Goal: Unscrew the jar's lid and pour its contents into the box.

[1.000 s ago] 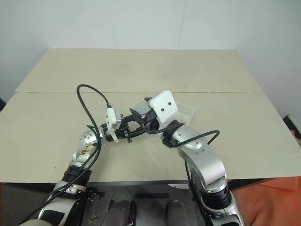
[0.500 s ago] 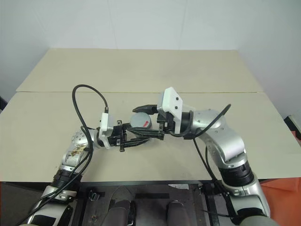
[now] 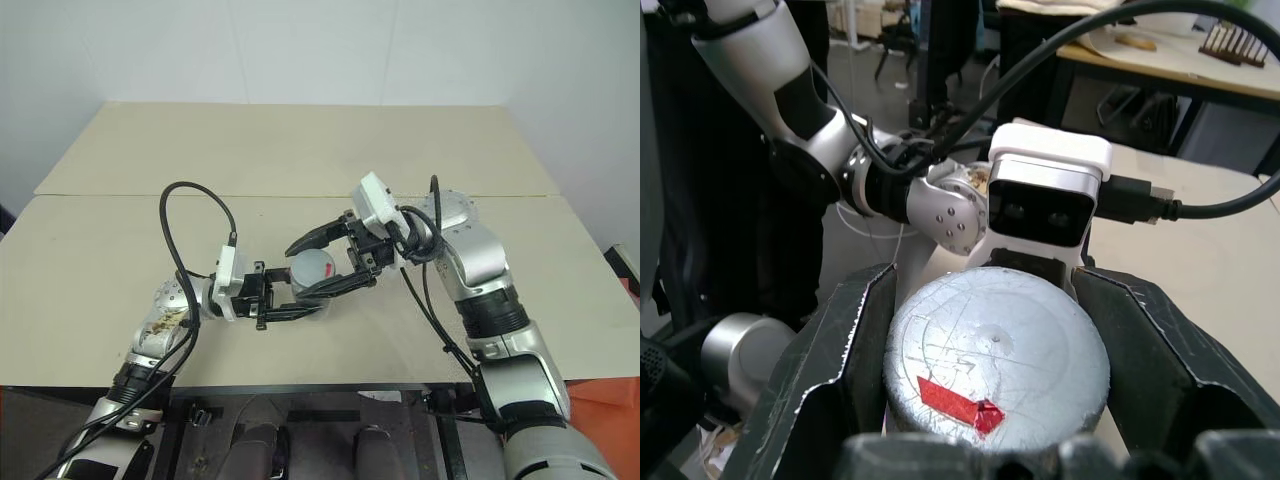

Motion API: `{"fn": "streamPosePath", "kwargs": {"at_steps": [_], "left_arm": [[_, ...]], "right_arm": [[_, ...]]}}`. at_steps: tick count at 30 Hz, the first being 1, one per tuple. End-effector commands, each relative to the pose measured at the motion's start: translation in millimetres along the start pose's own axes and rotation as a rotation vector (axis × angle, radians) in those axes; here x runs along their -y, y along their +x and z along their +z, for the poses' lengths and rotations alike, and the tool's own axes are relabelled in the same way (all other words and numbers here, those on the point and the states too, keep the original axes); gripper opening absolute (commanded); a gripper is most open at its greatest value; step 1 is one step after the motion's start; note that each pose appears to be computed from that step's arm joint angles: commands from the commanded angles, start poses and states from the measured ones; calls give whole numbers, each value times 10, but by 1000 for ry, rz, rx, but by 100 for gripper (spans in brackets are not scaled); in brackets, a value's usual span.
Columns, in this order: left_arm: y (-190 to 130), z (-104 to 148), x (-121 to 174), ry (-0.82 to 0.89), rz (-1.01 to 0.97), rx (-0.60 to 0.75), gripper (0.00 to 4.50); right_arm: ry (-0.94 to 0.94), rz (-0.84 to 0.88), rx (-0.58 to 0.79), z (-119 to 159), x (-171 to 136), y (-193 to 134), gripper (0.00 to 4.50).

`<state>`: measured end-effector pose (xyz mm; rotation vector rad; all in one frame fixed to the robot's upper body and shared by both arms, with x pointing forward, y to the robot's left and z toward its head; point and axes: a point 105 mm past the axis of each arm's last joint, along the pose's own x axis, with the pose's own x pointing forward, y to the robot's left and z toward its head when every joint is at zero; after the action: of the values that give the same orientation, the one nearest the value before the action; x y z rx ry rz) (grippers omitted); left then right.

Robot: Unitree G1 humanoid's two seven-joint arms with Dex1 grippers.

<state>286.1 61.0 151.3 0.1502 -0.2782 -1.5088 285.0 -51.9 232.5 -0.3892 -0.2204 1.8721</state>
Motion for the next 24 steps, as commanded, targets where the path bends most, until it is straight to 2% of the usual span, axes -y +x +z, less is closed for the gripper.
{"fn": "streamPosePath", "kwargs": {"at_steps": [1, 6, 18, 19, 20, 22, 24], "left_arm": [[122, 117, 113, 47, -89, 45, 216], [136, 111, 107, 40, -82, 49, 216], [99, 96, 19, 25, -29, 48, 216], [104, 98, 15, 27, -31, 49, 216], [107, 100, 12, 29, -33, 50, 216], [117, 96, 14, 29, -34, 50, 216], [126, 84, 20, 29, -34, 49, 216]], "right_arm": [[-91, 22, 5, 141, 21, -69, 276], [-114, 13, 20, 172, 12, -83, 276], [-119, -207, 78, 286, 137, -80, 276], [-115, -212, 77, 279, 138, -83, 348], [-112, -214, 77, 275, 139, -84, 358], [-125, -259, 72, 274, 174, -87, 426], [-130, -285, 66, 271, 191, -96, 438]]}}
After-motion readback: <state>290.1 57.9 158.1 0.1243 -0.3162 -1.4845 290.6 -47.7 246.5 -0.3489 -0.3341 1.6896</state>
